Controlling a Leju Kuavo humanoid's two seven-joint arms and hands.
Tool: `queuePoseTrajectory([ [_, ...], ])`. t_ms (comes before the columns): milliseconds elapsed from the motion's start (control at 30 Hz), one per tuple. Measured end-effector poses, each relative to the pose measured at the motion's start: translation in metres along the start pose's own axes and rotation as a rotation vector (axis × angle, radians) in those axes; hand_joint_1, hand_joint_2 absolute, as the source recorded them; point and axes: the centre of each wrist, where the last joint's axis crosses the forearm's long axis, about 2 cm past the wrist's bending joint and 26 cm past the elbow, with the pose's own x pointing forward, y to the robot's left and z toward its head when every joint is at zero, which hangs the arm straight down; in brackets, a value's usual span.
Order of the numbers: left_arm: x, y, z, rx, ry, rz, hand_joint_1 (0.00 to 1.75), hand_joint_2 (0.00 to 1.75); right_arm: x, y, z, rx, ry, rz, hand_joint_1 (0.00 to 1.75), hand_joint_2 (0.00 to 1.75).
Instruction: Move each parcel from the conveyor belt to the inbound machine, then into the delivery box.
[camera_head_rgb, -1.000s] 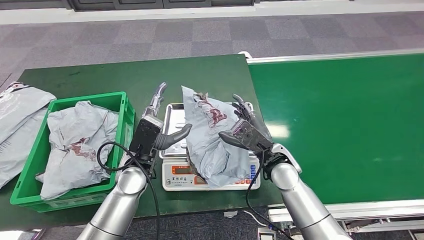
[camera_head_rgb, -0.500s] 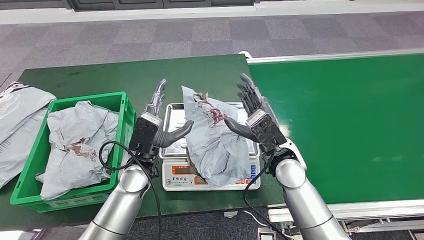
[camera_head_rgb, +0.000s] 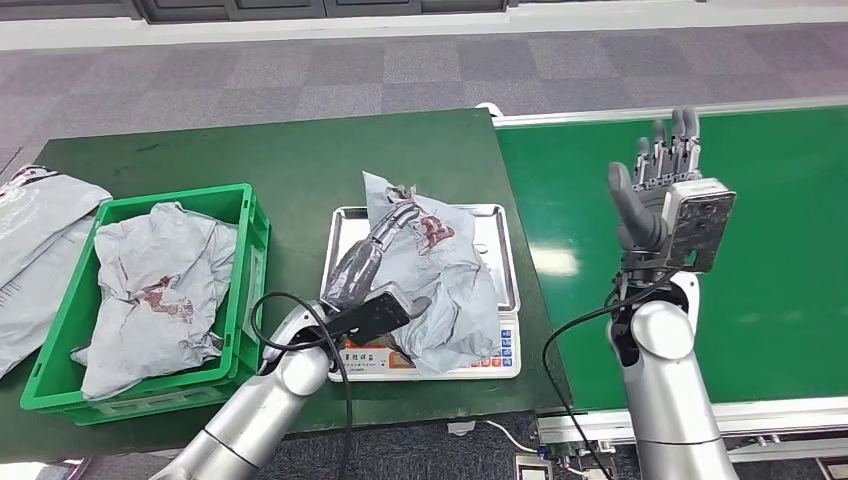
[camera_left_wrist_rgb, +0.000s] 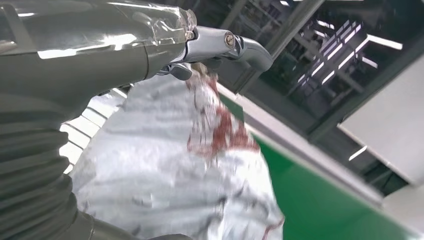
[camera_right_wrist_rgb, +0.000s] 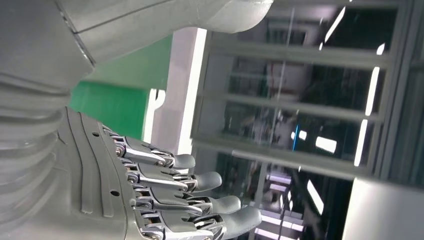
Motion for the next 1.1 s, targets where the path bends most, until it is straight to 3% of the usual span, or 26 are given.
queuePoseTrajectory([
  [200,0.001,-0.012,-0.01,-0.118,0.024,-0.07,0.0,1.75,-0.01,-0.01,-0.002,-0.016,0.016,0.044,0.0,1.75],
  [400,-0.009,-0.029,-0.009,-0.402,0.096,-0.161,0.0,1.75,-0.012,-0.009,-0.005,0.006,0.042,0.038,0.0,1.75],
  [533,-0.015,-0.032,-0.009,-0.483,0.12,-0.202,0.01,1.75,-0.012,-0.008,-0.006,0.012,0.05,0.036,0.0,1.75],
  [667,-0.018,-0.029,-0.013,-0.557,0.142,-0.259,1.7,1.75,-0.012,-0.008,-0.007,0.028,0.06,0.028,0.0,1.75],
  [833,-0.023,-0.018,-0.025,-0.65,0.179,-0.417,1.75,1.75,-0.012,-0.007,-0.004,0.064,0.073,0.003,0.0,1.75],
  [1100,-0.021,-0.01,-0.036,-0.605,0.19,-0.484,1.75,1.75,-0.006,-0.008,0.01,0.091,0.066,0.018,0.0,1.75],
])
